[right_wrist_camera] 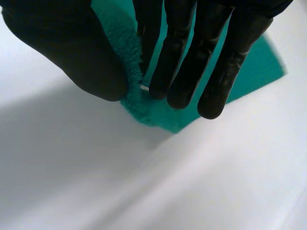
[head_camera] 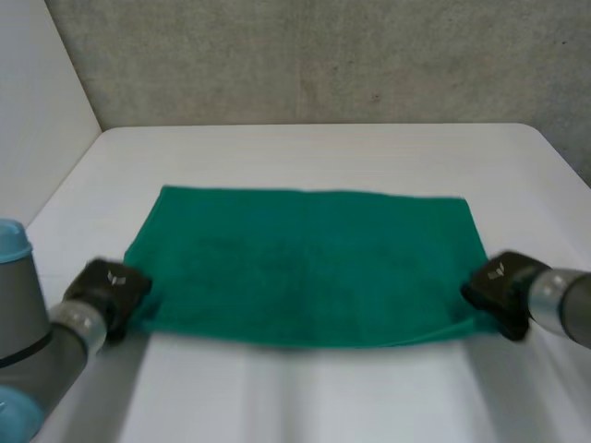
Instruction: Fold the towel.
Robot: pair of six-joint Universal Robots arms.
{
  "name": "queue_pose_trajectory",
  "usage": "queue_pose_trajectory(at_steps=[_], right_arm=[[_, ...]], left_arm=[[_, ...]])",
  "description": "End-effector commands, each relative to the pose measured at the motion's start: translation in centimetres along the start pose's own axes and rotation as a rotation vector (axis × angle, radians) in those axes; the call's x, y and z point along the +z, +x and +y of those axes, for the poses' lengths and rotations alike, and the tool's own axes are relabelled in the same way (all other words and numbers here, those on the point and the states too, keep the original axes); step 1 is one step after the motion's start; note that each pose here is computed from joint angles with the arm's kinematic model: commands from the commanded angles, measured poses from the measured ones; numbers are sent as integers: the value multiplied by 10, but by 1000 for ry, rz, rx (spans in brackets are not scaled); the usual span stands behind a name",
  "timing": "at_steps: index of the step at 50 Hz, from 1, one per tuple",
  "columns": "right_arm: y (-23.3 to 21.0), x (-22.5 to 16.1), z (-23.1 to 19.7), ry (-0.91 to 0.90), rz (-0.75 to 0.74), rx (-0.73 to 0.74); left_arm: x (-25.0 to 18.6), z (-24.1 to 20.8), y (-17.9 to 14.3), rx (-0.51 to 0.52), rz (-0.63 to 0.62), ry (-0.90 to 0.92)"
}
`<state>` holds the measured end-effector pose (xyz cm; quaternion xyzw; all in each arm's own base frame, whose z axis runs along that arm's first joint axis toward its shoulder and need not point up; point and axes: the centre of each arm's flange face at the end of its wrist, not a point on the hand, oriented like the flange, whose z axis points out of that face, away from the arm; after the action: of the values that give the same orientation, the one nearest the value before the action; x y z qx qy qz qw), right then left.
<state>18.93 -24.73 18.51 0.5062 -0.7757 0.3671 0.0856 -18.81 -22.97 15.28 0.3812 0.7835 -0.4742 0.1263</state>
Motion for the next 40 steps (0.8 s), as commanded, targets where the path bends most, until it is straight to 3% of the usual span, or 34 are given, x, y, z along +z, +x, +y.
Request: queue_pose_trajectory(at_steps=[1, 8, 12, 16, 22, 30, 40], right_arm=[[4, -12, 21, -80, 1, -128], [32, 26, 3, 21, 139, 32], [34, 55, -13, 79, 168, 104], [39, 74, -21, 99, 227, 129], [66, 110, -28, 145, 426, 150], [75, 139, -37, 210, 513, 147], [68, 145, -39, 240, 495, 217]], left_arm=[[-47, 2, 5, 63, 118, -130], [-17, -21, -3, 66, 31, 5], [41, -51, -10, 62, -90, 178], [68, -62, -13, 67, -141, 244], [140, -83, -12, 59, -232, 377], [171, -87, -4, 63, -234, 447], [164, -100, 16, 90, -198, 616]])
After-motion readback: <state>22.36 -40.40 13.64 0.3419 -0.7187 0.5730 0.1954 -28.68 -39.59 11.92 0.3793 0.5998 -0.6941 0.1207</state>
